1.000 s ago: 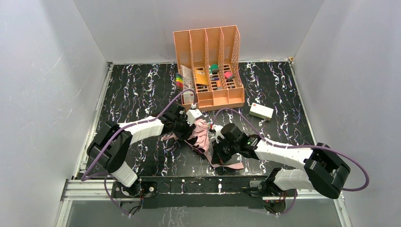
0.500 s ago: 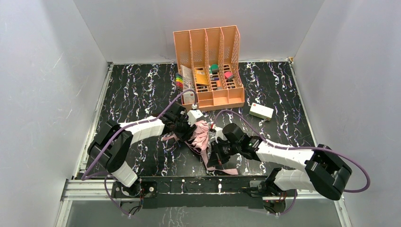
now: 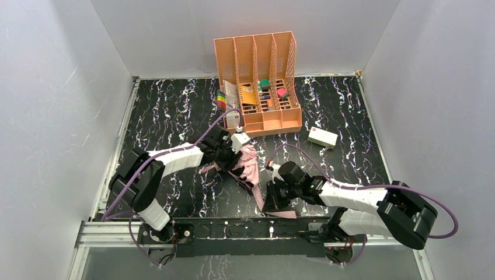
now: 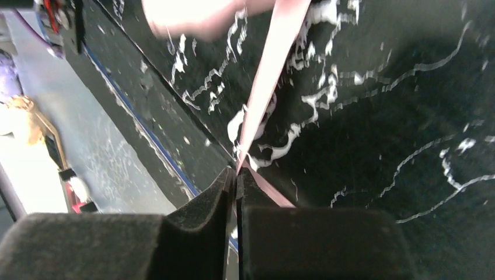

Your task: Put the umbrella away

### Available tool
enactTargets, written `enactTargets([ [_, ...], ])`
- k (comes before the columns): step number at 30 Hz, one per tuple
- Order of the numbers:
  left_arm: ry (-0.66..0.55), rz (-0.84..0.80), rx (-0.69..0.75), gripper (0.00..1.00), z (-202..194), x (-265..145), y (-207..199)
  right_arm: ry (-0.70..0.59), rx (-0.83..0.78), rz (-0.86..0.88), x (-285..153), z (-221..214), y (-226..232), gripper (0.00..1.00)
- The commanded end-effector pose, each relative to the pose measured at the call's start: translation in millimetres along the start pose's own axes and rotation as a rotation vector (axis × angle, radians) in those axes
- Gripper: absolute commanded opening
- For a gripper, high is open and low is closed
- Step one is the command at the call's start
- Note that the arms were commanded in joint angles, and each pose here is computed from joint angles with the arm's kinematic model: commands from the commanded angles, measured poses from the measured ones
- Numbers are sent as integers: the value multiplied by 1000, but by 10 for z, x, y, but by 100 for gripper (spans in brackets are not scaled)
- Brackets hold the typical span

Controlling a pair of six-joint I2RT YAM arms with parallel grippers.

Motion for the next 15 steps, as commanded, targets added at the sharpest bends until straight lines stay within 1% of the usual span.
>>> enactTargets([
  [1,104,194,-11,0,-208,34,357,64,-35,-29,-32,-218,-149,17],
  [7,108,181,-15,0,-223,56,336,58,-95,-64,20,-201,-265,29],
  [9,111,179,-14,0,-233,58,331,47,-102,-79,18,-178,-275,29],
  [13,118,178,-12,0,-255,59,324,47,-106,-104,-17,-178,-286,26],
  [14,119,179,-10,0,-254,60,328,48,-102,-110,-35,-184,-289,24],
  [15,121,179,-10,0,-258,63,328,49,-96,-114,-53,-191,-286,20],
])
Point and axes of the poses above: each gripper's point midway between its finger pads, its own x axis out along the fingers, its own y axis along the line the jaws close on, z = x × y, the point moved 4 cm from there along -x, back along the fingers, and after that the axes turned 12 degrees about x, right-handed, at the moved point
